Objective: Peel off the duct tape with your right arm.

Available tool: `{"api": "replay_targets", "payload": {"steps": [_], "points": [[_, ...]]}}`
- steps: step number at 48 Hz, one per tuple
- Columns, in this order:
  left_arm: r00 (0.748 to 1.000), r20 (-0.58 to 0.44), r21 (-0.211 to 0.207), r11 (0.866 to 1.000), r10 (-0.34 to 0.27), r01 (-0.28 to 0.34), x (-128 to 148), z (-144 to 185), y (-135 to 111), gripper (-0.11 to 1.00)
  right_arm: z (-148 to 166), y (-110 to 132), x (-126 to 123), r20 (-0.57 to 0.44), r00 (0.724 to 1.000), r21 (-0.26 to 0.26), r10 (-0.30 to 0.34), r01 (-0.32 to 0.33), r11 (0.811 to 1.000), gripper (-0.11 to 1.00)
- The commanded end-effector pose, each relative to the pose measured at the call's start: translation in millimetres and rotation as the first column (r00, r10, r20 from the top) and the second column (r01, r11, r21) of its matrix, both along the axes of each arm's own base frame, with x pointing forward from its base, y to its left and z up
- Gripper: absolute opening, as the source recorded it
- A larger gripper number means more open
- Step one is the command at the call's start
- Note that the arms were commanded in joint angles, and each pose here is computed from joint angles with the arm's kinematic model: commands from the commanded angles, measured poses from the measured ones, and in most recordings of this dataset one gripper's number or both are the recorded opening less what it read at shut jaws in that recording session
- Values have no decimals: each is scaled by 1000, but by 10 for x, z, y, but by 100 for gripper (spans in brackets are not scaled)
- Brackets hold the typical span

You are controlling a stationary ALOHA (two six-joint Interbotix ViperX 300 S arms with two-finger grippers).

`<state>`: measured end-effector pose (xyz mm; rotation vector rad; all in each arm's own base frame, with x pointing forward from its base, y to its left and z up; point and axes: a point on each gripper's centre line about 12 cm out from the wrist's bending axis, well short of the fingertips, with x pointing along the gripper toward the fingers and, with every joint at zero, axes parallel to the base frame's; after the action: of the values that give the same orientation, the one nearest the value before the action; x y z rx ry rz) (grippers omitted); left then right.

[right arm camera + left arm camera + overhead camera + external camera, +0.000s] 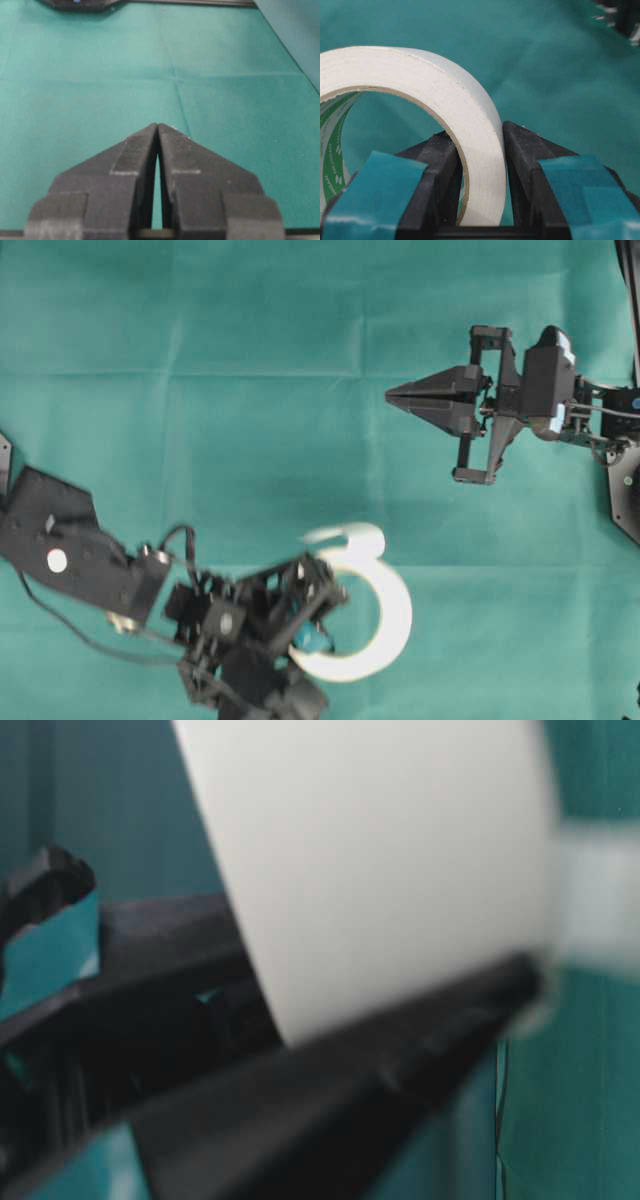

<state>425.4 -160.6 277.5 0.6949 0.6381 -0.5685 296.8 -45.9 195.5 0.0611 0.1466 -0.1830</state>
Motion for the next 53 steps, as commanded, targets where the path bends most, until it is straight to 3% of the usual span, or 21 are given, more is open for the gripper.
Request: {"api": "replay_targets", "payload": {"steps": [1,17,29,37,48,53], "points": [[996,90,-35,999,27,-24,-42,314,127,22,78,-1,-20,31,1000,-3,-1,1,1000,-9],[959,247,-95,989,137,-117,-131,464,615,22,35,36,-76,17,1000,-14,19,-19,1000,-9],[877,438,-171,976,199,-137,-293,566,843,22,33,42,-80,14,1000,-19,25,-24,1000,-9],[799,553,-225,966,236,-129,-404,633,935,22,39,42,-76,17,1000,-20,25,-24,1000,-9],[720,616,-321,936,320,-141,-485,682,1097,22,73,40,-55,38,999,25,18,-19,999,-9],[700,627,-341,929,341,-146,-503,651,1147,22,78,50,-50,42,999,36,25,-27,999,-9]]}}
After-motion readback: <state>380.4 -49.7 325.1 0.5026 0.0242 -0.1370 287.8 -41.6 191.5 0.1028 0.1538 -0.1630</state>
